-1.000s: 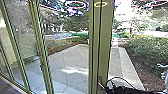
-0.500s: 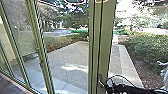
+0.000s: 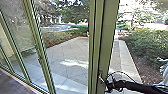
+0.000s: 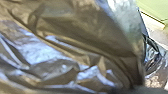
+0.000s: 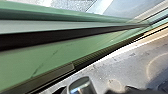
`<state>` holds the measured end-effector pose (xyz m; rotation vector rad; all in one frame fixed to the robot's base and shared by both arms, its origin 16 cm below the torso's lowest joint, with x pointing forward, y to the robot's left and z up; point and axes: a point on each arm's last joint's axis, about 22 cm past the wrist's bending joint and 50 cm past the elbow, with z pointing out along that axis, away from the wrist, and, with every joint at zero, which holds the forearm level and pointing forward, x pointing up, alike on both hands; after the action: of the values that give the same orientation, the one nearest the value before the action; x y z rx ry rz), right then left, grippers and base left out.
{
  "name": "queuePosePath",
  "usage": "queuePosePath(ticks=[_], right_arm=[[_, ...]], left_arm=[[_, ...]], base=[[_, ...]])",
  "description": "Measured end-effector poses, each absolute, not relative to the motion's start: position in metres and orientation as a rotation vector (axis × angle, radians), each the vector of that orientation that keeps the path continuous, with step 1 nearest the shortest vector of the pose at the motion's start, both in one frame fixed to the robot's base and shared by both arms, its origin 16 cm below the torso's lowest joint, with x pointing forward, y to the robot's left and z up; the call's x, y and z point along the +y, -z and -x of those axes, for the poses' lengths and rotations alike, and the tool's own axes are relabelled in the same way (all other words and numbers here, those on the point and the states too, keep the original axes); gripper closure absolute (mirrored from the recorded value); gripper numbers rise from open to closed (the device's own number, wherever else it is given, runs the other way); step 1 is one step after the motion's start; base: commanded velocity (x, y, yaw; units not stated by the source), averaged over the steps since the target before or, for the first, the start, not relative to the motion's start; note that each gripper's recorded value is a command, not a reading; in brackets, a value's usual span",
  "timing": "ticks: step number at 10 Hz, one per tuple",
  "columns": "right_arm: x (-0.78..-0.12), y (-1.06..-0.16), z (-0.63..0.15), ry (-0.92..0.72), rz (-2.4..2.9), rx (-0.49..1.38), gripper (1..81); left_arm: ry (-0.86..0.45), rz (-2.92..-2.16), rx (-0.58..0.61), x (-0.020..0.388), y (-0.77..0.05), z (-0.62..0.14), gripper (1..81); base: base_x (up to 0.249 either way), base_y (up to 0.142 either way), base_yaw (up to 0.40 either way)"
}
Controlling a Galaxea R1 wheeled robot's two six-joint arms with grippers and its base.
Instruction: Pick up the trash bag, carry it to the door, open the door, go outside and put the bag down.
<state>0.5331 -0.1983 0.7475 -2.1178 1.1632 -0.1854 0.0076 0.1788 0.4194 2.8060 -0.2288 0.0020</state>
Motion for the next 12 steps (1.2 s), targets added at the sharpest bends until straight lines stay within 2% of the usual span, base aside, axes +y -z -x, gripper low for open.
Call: queuePosePath(ticks=[5,12], right_arm=[[-0.207,-0.752,-0.539,0.182,2.154,1.173,1.0],[-0.215,-0.745,-0.522,0.155,2.173,1.17,1.0]], left_arm=[[0.0,-2.811,-0.23,0.183,-0.419,-0.008,81.1],[0.004,-2.818,-0.234,0.189,-0.419,-0.007,81.1]], base=[[0.0,0.0,0.0],[0.089,0.0,0.0]])
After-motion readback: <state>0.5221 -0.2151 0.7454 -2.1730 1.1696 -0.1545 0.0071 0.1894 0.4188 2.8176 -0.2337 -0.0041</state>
